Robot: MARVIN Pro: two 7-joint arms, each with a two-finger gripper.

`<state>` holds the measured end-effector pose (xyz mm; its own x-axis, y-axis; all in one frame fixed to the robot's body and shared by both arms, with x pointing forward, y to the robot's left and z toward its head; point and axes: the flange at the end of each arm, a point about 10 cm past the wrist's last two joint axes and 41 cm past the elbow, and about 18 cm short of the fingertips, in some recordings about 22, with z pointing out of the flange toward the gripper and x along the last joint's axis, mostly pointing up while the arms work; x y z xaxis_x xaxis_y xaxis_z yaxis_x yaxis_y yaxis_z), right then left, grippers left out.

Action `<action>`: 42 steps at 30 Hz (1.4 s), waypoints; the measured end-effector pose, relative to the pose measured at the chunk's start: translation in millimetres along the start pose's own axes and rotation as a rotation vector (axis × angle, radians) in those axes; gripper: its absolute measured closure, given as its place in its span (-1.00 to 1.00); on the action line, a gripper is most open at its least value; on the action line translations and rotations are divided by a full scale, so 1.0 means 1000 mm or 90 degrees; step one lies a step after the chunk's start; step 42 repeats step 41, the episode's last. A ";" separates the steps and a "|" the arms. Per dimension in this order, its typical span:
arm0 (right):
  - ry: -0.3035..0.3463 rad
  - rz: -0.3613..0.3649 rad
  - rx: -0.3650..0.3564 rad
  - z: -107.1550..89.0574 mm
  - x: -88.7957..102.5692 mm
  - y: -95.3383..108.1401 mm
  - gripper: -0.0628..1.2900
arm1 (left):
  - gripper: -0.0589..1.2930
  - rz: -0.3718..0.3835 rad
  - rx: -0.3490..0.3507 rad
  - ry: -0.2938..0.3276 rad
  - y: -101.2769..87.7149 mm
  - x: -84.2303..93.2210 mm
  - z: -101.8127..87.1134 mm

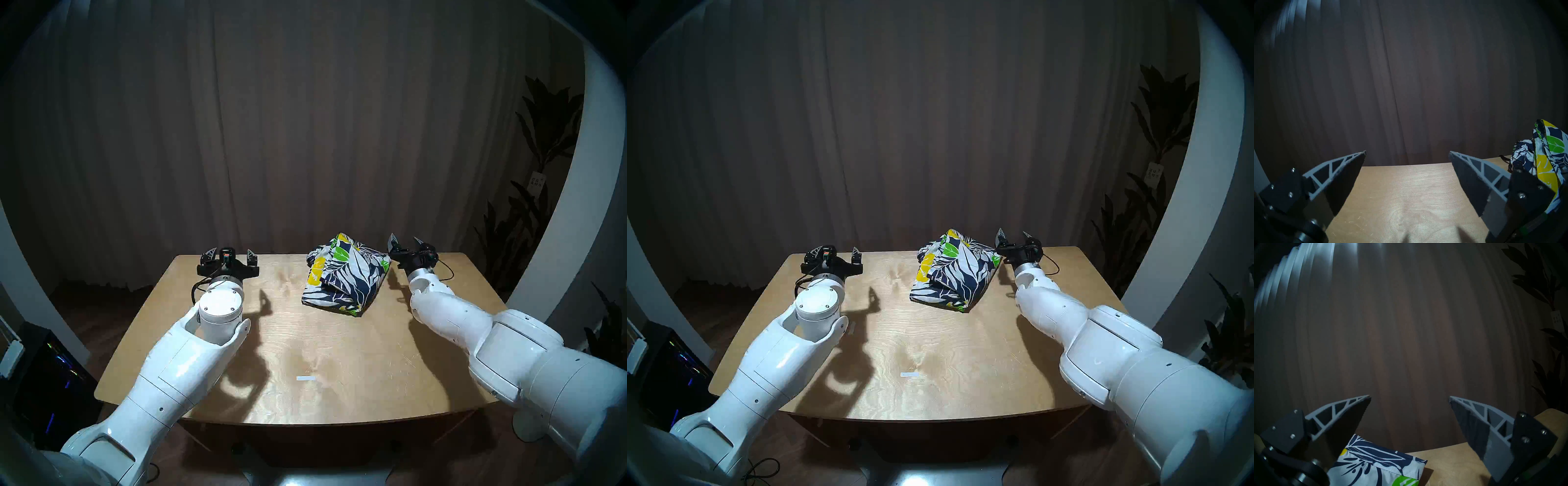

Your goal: Fold the pants in half lengthwise, then in half again, and set them down flat

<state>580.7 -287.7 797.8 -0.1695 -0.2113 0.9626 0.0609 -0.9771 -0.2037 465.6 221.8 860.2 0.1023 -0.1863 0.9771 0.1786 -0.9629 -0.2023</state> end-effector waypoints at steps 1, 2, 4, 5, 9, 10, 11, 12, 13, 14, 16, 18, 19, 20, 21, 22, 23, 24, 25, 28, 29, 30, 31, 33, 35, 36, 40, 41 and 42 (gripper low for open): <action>-0.001 0.001 0.001 0.000 -0.001 0.000 -0.90 | -0.91 0.001 -0.001 0.002 0.000 0.000 0.000; -0.001 0.001 0.001 -0.001 -0.001 -0.001 -0.90 | -0.91 0.003 -0.002 0.004 -0.001 0.000 0.001; -0.002 0.002 0.002 -0.001 -0.002 -0.001 -0.90 | -0.91 0.006 -0.004 0.009 -0.002 0.000 0.002; -0.002 0.002 0.003 -0.002 -0.002 -0.001 -0.90 | -0.91 0.007 -0.005 0.012 -0.003 0.000 0.002; -0.002 0.001 0.004 -0.002 -0.002 0.000 -0.90 | -0.91 0.012 -0.007 0.020 -0.007 0.000 0.004; -0.002 0.000 0.005 -0.002 -0.002 0.000 -0.90 | -0.91 0.013 -0.008 0.022 -0.008 0.000 0.005; -0.002 0.000 0.005 -0.003 -0.002 0.001 -0.90 | -0.91 0.014 -0.009 0.023 -0.009 0.000 0.005; -0.003 -0.001 0.006 -0.003 -0.002 0.001 -0.90 | -0.91 0.015 -0.009 0.024 -0.010 0.000 0.006; -0.003 -0.003 0.007 -0.004 -0.003 0.001 -0.90 | -0.91 0.016 -0.010 0.025 -0.011 -0.001 0.007; -0.004 -0.004 0.009 -0.004 -0.003 0.001 -0.90 | -0.91 0.016 -0.010 0.026 -0.011 -0.001 0.007; -0.006 -0.006 0.012 -0.005 -0.005 0.000 -0.90 | -0.91 0.018 -0.012 0.027 -0.013 -0.003 0.008; -0.008 -0.009 0.018 -0.006 -0.006 -0.001 -0.90 | -0.91 0.020 -0.013 0.026 -0.014 -0.005 0.009; -0.009 -0.010 0.020 -0.007 -0.007 -0.002 -0.90 | -0.91 0.021 -0.014 0.026 -0.015 -0.006 0.009; -0.010 -0.011 0.024 -0.008 -0.008 -0.003 -0.90 | -0.91 0.021 -0.015 0.026 -0.015 -0.008 0.010; -0.012 -0.012 0.027 -0.008 -0.010 -0.005 -0.90 | -0.91 0.022 -0.016 0.025 -0.016 -0.009 0.010; -0.012 -0.013 0.029 -0.009 -0.010 -0.005 -0.90 | -0.91 0.023 -0.017 0.025 -0.016 -0.010 0.011; -0.014 -0.014 0.033 -0.010 -0.012 -0.007 -0.90 | -0.91 0.024 -0.019 0.025 -0.017 -0.012 0.011; -0.014 -0.015 0.035 -0.010 -0.013 -0.008 -0.90 | -0.91 0.025 -0.019 0.024 -0.017 -0.013 0.011; -0.015 -0.016 0.040 -0.011 -0.014 -0.010 -0.90 | -0.91 0.025 -0.021 0.024 -0.018 -0.014 0.012; -0.017 -0.018 0.048 -0.012 -0.016 -0.013 -0.90 | -0.91 0.027 -0.024 0.024 -0.019 -0.017 0.013; -0.018 -0.018 0.050 -0.013 -0.017 -0.014 -0.90 | -0.91 0.027 -0.025 0.024 -0.019 -0.018 0.013; -0.018 -0.019 0.052 -0.013 -0.017 -0.014 -0.90 | -0.91 0.028 -0.026 0.025 -0.019 -0.018 0.013; -0.018 -0.020 0.055 -0.013 -0.018 -0.015 -0.90 | -0.91 0.028 -0.027 0.025 -0.019 -0.019 0.013; -0.018 -0.021 0.060 -0.014 -0.019 -0.018 -0.90 | -0.91 0.028 -0.030 0.026 -0.020 -0.021 0.014; -0.018 -0.022 0.064 -0.015 -0.020 -0.019 -0.90 | -0.91 0.029 -0.033 0.027 -0.020 -0.022 0.014; -0.019 -0.023 0.066 -0.015 -0.021 -0.020 -0.90 | -0.91 0.029 -0.034 0.028 -0.020 -0.022 0.014; -0.018 -0.026 0.075 -0.017 -0.022 -0.023 -0.90 | -0.91 0.029 -0.040 0.033 -0.021 -0.023 0.015; -0.018 -0.027 0.077 -0.017 -0.023 -0.024 -0.90 | -0.91 0.029 -0.042 0.034 -0.021 -0.023 0.016; -0.018 -0.027 0.077 -0.017 -0.023 -0.024 -0.90 | -0.91 0.029 -0.042 0.034 -0.021 -0.023 0.016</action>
